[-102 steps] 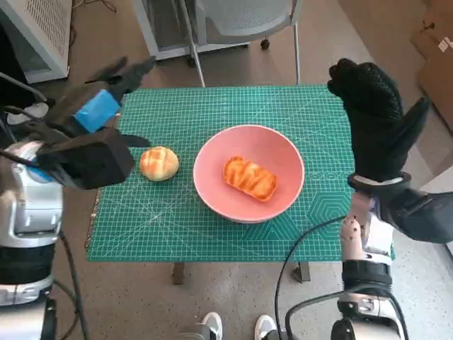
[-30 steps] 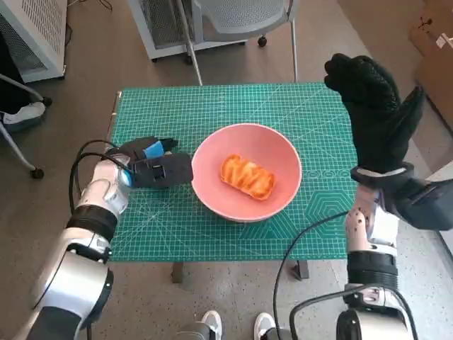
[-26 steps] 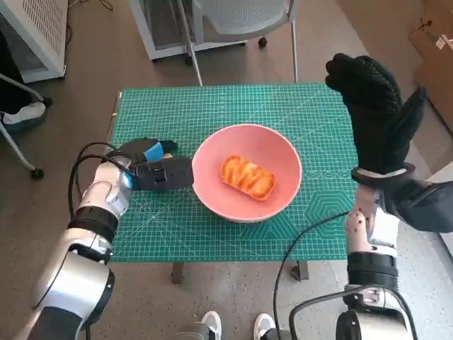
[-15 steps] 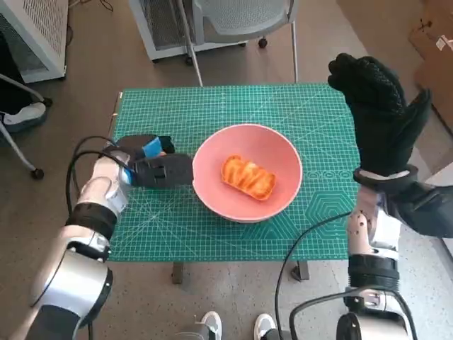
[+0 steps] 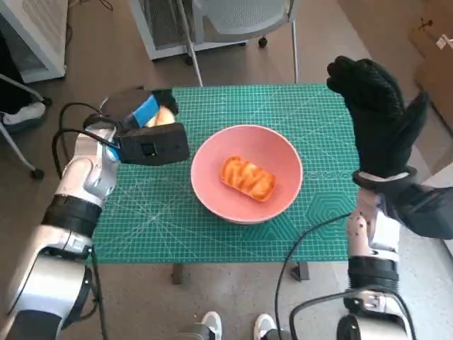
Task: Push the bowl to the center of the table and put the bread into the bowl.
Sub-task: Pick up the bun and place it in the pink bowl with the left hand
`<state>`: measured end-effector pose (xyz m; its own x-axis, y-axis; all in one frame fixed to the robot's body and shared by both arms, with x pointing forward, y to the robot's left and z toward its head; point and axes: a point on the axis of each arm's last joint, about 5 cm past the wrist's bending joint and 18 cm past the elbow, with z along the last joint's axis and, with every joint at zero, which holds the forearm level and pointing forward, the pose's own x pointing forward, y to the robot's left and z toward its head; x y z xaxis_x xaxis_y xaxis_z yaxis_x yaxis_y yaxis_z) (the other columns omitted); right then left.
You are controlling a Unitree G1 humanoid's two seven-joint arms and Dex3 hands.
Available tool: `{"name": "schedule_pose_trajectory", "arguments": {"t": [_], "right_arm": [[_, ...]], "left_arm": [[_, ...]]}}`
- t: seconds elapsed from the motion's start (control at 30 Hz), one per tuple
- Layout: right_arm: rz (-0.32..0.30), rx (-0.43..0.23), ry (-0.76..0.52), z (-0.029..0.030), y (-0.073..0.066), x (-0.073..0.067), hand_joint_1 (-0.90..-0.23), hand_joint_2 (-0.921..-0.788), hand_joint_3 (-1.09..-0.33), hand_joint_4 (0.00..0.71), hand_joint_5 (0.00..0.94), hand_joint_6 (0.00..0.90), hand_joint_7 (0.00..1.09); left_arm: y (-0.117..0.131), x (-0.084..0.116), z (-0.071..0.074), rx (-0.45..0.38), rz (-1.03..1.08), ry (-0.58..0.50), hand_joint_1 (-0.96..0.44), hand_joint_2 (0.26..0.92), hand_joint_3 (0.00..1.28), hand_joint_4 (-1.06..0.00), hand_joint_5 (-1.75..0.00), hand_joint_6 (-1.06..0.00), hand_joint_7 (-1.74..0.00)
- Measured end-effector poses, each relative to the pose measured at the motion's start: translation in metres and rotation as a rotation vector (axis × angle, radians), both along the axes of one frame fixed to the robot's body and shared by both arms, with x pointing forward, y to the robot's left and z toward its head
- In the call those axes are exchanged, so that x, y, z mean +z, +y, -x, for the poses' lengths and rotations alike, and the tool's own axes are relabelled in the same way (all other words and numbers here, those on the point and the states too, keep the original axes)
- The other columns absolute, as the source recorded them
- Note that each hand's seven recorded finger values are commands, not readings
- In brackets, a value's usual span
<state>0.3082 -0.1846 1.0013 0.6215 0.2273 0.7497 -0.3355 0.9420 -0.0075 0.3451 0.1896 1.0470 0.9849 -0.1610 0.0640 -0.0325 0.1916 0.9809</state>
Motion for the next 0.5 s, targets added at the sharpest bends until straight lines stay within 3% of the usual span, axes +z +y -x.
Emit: {"name": "schedule_pose_trajectory", "arguments": {"t": [0.5], "right_arm": [[0.0,0.0,-0.006,-0.0002,0.0,0.001,-0.576,-0.921,-0.641,0.435,0.008,0.468,0.01]], "left_arm": [[-0.04,0.03,0.044,-0.24,0.06,-0.232,0.0,0.917,0.01,-0.78,-1.01,-0.69,-1.15]]}}
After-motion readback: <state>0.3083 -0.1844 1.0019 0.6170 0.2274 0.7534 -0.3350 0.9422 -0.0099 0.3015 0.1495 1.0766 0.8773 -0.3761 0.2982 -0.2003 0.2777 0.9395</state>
